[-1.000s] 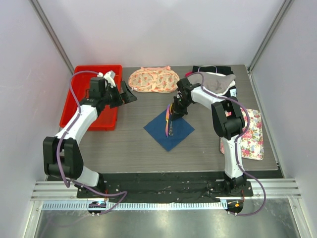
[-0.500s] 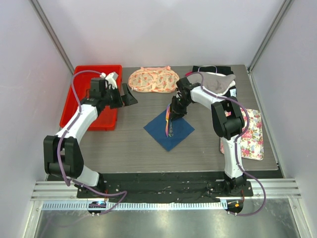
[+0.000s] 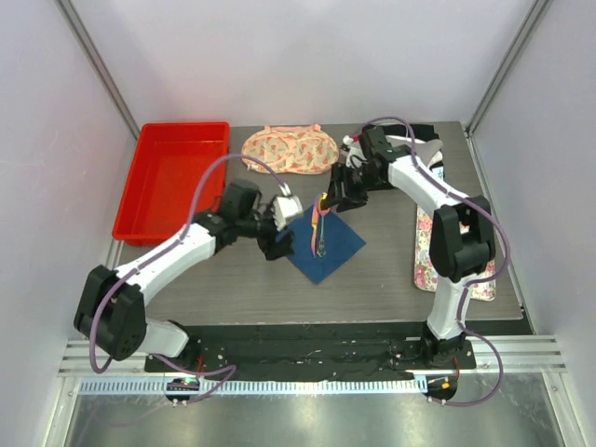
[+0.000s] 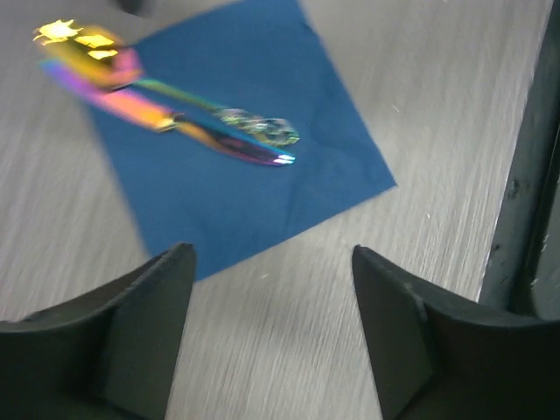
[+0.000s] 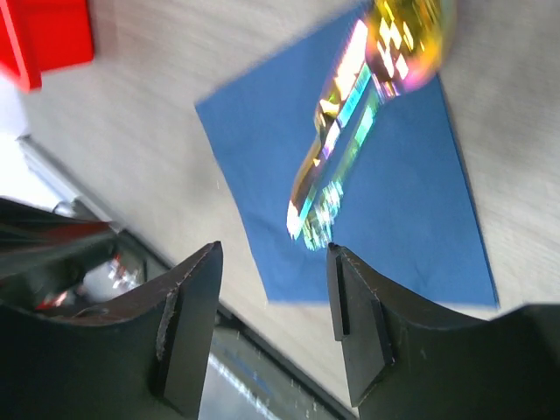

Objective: Place the utensils on the paper napkin and roll it up

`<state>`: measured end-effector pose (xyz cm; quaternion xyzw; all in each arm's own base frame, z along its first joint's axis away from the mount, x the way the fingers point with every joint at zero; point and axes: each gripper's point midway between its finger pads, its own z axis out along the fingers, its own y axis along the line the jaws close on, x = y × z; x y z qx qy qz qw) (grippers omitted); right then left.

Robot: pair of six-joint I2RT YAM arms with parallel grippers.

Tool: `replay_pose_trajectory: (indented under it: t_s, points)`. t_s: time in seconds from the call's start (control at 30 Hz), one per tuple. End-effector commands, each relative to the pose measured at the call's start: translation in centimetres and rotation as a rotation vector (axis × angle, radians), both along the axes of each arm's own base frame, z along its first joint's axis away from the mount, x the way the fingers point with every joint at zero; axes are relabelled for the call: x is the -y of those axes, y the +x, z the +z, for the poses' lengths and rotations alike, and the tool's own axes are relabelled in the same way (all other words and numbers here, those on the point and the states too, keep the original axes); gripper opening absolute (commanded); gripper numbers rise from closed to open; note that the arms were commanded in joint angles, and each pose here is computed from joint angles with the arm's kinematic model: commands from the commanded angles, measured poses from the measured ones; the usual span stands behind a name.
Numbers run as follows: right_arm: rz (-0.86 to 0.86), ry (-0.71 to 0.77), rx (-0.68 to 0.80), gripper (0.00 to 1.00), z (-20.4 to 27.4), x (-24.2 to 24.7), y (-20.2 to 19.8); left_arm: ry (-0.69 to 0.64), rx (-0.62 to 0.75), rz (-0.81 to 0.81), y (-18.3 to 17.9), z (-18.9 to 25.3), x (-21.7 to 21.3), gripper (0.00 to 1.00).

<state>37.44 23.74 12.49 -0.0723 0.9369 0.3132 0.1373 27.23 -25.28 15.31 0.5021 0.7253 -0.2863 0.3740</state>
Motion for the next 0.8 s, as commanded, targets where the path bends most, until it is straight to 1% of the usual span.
replay_pose_trajectory:
  t_s: [0.0,0.03,0.07,0.1,0.17,0.2,0.33,0.37,0.53,0.6,0.77]
  points:
    - [0.023,0.144,-0.045,0.59,0.2,3.1,-1.7,0.088,0.264,-0.255,-1.4,-3.4,3.4,0.70]
    - [0.039,0.214,-0.058,0.59,1.0,3.0,-2.3,0.088,0.333,-0.282,-1.0,-3.7,4.3,0.68]
    - [0.039,0.241,-0.067,0.59,0.9,3.3,-2.5,0.092,0.360,-0.306,-1.3,-4.2,4.7,0.65]
    - [0.020,0.261,-0.085,0.59,0.4,4.2,-2.7,0.103,0.372,-0.352,-2.7,-5.5,5.1,0.64]
    - [0.028,0.292,-0.094,0.59,0.5,4.4,-3.1,0.111,0.457,-0.406,-3.2,-6.2,5.9,0.62]
    - [0.027,0.296,-0.105,0.59,0.2,4.6,-3.4,0.111,0.469,-0.436,-3.9,-6.7,6.4,0.61]
    - [0.035,0.311,-0.121,0.59,-0.2,4.6,-3.8,0.138,0.526,-0.496,-5.1,-9.2,6.6,0.59]
    - [0.037,0.317,-0.127,0.59,-0.2,4.5,-3.8,0.135,0.573,-0.503,-4.9,-9.0,7.1,0.59]
    - [0.040,0.331,-0.144,0.59,-0.4,4.4,-3.9,0.155,0.610,-0.512,-5.0,-10.4,7.5,0.57]
    - [0.039,0.330,-0.152,0.58,-0.6,4.4,-4.0,0.150,0.644,-0.520,-5.1,-10.4,8.0,0.56]
    - [0.039,0.331,-0.158,0.58,-0.7,4.4,-4.1,0.139,0.677,-0.538,-5.8,-10.8,8.3,0.54]
